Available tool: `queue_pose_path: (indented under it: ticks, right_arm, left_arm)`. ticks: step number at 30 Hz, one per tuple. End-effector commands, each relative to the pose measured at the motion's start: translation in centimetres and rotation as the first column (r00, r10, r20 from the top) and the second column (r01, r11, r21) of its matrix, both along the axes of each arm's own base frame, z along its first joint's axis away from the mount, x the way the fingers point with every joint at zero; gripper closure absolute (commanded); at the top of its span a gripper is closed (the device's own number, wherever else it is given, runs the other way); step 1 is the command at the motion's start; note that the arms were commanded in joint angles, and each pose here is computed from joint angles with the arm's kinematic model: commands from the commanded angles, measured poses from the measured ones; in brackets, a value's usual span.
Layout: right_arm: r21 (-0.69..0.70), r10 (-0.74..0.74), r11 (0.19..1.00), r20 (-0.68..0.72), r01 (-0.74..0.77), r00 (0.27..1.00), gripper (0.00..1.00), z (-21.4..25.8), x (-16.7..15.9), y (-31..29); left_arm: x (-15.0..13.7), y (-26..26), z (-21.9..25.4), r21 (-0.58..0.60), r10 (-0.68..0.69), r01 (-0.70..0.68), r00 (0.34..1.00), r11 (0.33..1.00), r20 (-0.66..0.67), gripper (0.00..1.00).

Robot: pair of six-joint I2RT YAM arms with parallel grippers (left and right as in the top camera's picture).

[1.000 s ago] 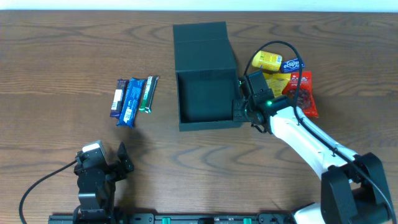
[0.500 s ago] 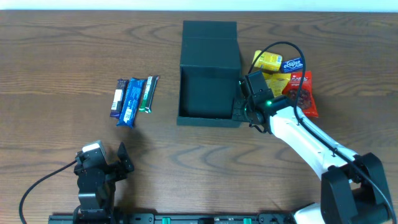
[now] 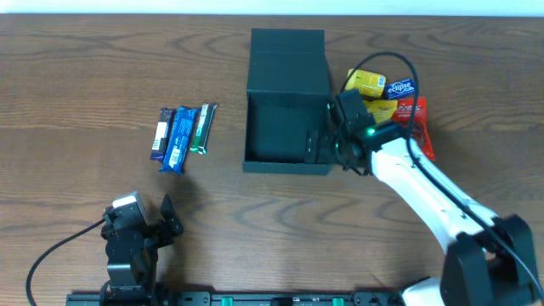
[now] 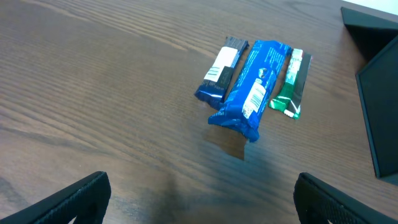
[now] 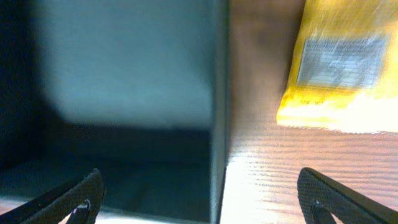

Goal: Pack container

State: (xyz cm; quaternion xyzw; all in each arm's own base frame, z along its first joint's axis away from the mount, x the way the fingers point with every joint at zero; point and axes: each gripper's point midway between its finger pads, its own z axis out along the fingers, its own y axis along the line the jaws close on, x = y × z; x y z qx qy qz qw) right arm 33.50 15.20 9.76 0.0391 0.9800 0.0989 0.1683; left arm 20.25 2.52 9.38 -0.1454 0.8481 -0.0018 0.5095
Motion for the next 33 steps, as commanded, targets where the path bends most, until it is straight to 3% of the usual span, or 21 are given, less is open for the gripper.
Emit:
queue_pose_path:
  ticks: [1,6,11,13,16,19,24,29,33]
  right_arm:
    - [0.043,0.068,0.996,0.185,-0.078,0.980,0.01,7.4,1.6,1.1]
    - [0.104,0.126,0.979,0.373,-0.177,0.919,0.01,14.7,1.2,2.0]
    - [0.121,0.114,0.975,0.452,-0.187,0.885,0.01,17.9,-0.1,1.3]
    - [0.110,0.120,0.976,0.456,-0.190,0.882,0.01,18.2,-0.5,1.0]
    - [0.090,0.121,0.980,0.435,-0.177,0.892,0.01,17.8,-1.0,0.5]
    - [0.058,0.111,0.988,0.408,-0.147,0.906,0.01,17.1,-1.3,-0.4]
    - [0.040,0.065,0.995,0.434,-0.091,0.898,0.01,17.4,-0.2,-1.9]
    - [0.027,0.034,0.998,0.523,-0.057,0.852,0.01,19.2,2.0,-3.6]
    - [0.010,0.014,1.000,0.595,-0.025,0.804,0.01,20.8,3.7,-5.5]
  left_arm:
    - [0.0,-0.2,-0.3,-0.016,-0.002,0.002,1.000,1.000,-0.001,0.05]
    - [0.2,-3.2,-0.3,-0.114,-0.150,0.151,0.989,0.982,0.012,0.05]
    - [0.2,-6.4,0.7,-0.181,-0.310,0.317,0.948,0.931,0.066,0.05]
    - [0.7,-7.2,2.3,-0.156,-0.364,0.383,0.922,0.911,0.135,0.05]
    - [1.3,-7.5,4.8,-0.022,-0.426,0.440,0.879,0.898,0.213,0.05]
    - [1.7,-6.9,7.2,0.089,-0.435,0.427,0.865,0.900,0.251,0.05]
    - [2.6,-5.3,9.2,0.137,-0.375,0.353,0.905,0.925,0.200,0.05]
    - [4.7,-4.1,10.1,0.117,-0.319,0.309,0.944,0.944,0.080,0.05]
    - [8.2,-2.3,12.0,0.149,-0.235,0.238,0.971,0.960,-0.035,0.05]
